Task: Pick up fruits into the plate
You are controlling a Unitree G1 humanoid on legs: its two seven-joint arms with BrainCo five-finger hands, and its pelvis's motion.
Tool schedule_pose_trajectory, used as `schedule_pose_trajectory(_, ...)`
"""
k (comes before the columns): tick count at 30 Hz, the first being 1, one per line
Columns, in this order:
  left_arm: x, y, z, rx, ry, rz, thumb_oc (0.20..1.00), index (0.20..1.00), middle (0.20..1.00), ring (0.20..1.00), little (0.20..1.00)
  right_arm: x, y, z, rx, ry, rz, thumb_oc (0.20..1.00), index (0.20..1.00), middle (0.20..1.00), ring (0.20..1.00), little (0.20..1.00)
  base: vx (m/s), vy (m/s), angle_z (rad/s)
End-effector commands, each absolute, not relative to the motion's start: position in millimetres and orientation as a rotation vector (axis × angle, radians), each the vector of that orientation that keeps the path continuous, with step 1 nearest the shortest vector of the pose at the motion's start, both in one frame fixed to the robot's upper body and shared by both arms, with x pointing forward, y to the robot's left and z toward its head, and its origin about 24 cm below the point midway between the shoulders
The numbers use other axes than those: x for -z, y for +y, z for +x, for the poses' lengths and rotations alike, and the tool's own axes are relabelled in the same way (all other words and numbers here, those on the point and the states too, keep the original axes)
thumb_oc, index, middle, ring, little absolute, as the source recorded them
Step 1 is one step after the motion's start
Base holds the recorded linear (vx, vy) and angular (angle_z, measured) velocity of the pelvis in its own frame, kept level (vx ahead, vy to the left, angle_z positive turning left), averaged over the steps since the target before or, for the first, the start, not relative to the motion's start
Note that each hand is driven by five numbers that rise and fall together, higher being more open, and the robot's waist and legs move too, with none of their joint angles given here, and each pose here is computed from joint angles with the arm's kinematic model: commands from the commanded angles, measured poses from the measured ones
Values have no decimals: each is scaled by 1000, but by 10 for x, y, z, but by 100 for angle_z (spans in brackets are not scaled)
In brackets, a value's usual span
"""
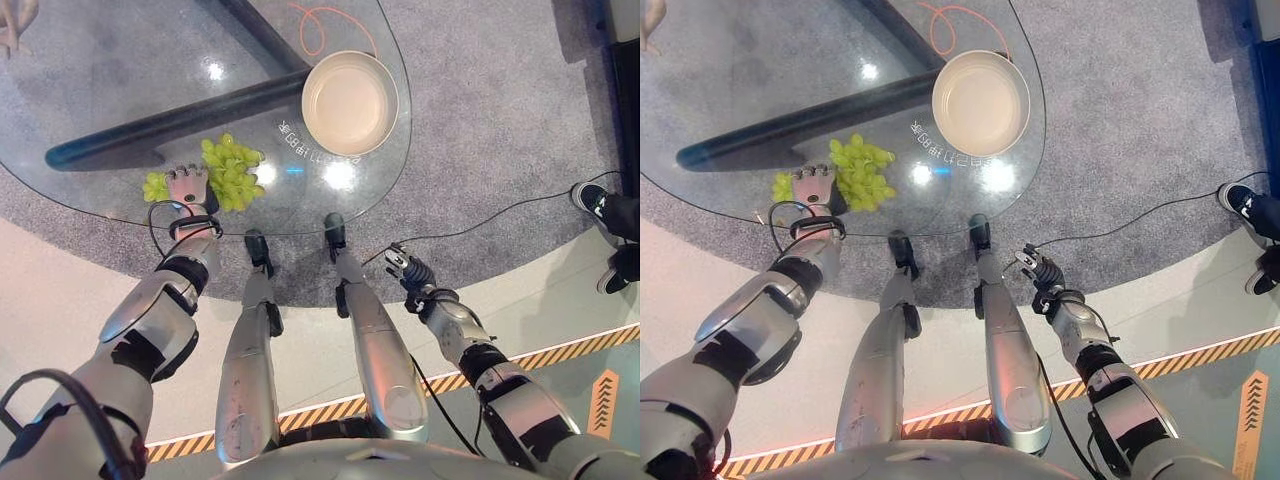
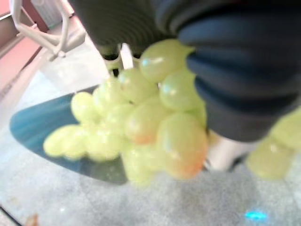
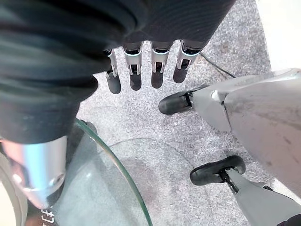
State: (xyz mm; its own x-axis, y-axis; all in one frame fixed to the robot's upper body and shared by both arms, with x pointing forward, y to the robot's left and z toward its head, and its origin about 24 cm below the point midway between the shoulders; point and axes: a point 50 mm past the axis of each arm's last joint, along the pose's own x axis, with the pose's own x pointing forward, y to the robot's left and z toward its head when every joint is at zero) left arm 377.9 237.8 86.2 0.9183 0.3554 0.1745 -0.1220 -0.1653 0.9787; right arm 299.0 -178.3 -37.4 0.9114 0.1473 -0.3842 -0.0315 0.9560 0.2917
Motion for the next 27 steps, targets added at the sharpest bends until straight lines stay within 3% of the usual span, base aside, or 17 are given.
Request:
schedule_pose_trajectory(1, -879, 2543, 3739, -488, 252, 1714, 200, 200, 200, 200, 200, 357, -1746, 2964, -117, 390, 307, 1000, 1000, 1000, 1000, 1000, 0, 0, 0)
schedule_pose_trajectory(15, -716, 2555, 3691, -404, 290, 1648, 200, 200, 200, 200, 200, 371, -1784, 2962, -118, 396, 286, 1000, 1000, 1000, 1000, 1000, 0, 9, 0)
schedule_pose_trajectory(27, -562, 2547, 3562, -272, 126, 1504, 200, 200, 200, 200, 200, 403, -2017, 2819, -61, 349, 298, 1000, 1000, 1000, 1000, 1000, 43, 48, 0)
